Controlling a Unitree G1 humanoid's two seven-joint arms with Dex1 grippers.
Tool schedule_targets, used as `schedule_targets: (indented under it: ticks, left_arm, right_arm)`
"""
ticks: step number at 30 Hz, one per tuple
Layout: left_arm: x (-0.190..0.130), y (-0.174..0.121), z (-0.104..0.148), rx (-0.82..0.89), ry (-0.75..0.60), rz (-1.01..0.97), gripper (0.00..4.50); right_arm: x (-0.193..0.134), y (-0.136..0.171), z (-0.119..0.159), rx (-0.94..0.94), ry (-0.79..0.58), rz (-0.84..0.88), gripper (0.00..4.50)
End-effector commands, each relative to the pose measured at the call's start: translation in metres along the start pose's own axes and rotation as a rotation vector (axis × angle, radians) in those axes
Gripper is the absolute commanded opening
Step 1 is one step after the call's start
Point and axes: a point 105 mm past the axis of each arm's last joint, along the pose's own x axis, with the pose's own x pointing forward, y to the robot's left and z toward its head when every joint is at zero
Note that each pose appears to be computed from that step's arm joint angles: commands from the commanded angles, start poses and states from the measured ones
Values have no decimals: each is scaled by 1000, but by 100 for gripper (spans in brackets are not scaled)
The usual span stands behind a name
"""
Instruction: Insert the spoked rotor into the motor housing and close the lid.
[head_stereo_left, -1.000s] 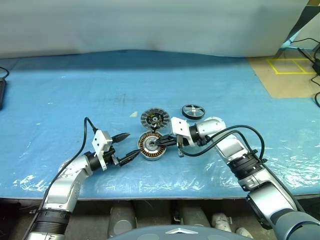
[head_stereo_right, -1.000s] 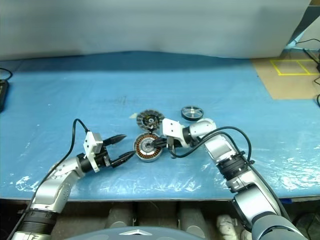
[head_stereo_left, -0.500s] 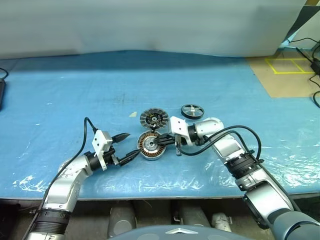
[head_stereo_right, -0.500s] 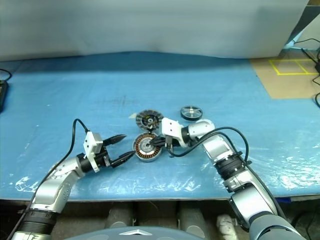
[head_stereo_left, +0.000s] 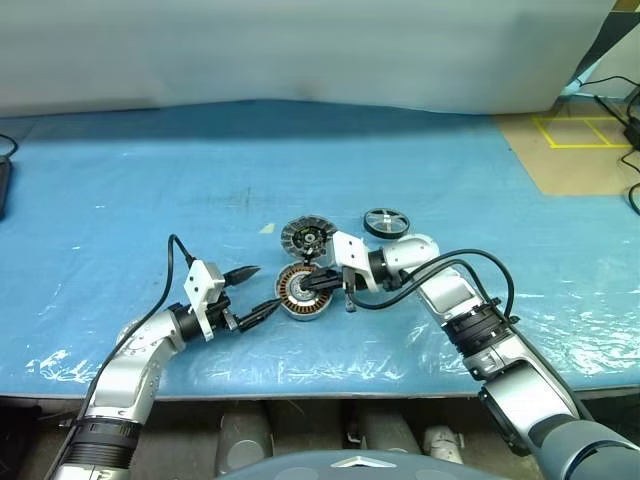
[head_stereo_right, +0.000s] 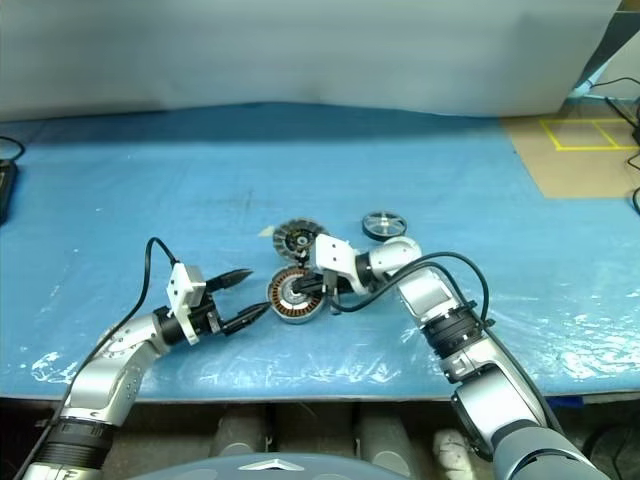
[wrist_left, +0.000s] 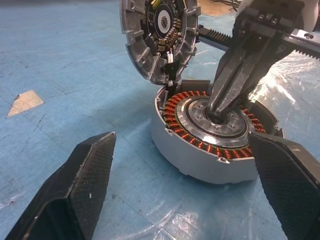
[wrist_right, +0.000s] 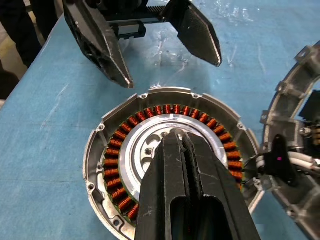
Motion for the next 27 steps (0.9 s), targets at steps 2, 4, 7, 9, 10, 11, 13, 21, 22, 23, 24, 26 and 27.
schedule_targets:
  ticks: [2, 4, 7, 9, 10, 11, 13, 21, 22, 23, 24, 26, 27]
  left_arm:
    - [1, -2, 9, 32, -23, -9, 443]
    - [1, -2, 9, 32, -23, -8, 443]
    - [1, -2, 8, 31, -23, -6, 443]
    - [1, -2, 8, 31, -23, -6, 443]
    - [1, -2, 8, 31, -23, -6, 443]
    - [1, -3, 8, 31, -23, -6, 443]
    - [1, -3, 8, 31, -24, -5, 443]
    - [1, -2, 7, 30, -22, -8, 443]
    - [2, -2, 7, 30, -23, -9, 443]
    - [2, -2, 7, 30, -23, -9, 443]
    - [2, -2, 7, 30, -24, -10, 443]
    - [2, -2, 8, 30, -24, -10, 443]
    - [2, -2, 8, 30, -25, -10, 443]
  right_arm:
    - [-5, -6, 16, -60, -42, -25, 7]
    - [-5, -6, 16, -62, -42, -24, 7]
    - [-4, -6, 13, -57, -37, -24, 7]
    - [0, -4, -2, -16, -3, -18, 7]
    - [1, -1, -13, -11, 38, -13, 7]
    - [2, 1, -22, -13, 71, -5, 7]
    - [3, 3, -26, -4, 76, -4, 7]
    - [-3, -5, -4, -20, 1, -34, 7]
    - [-4, -6, -1, -26, -6, -38, 7]
    - [-4, -7, 2, -31, -13, -39, 7]
    - [-5, -7, 6, -38, -20, -40, 7]
    - [-7, -8, 10, -47, -27, -44, 7]
    - [-8, -9, 12, -53, -30, -46, 7]
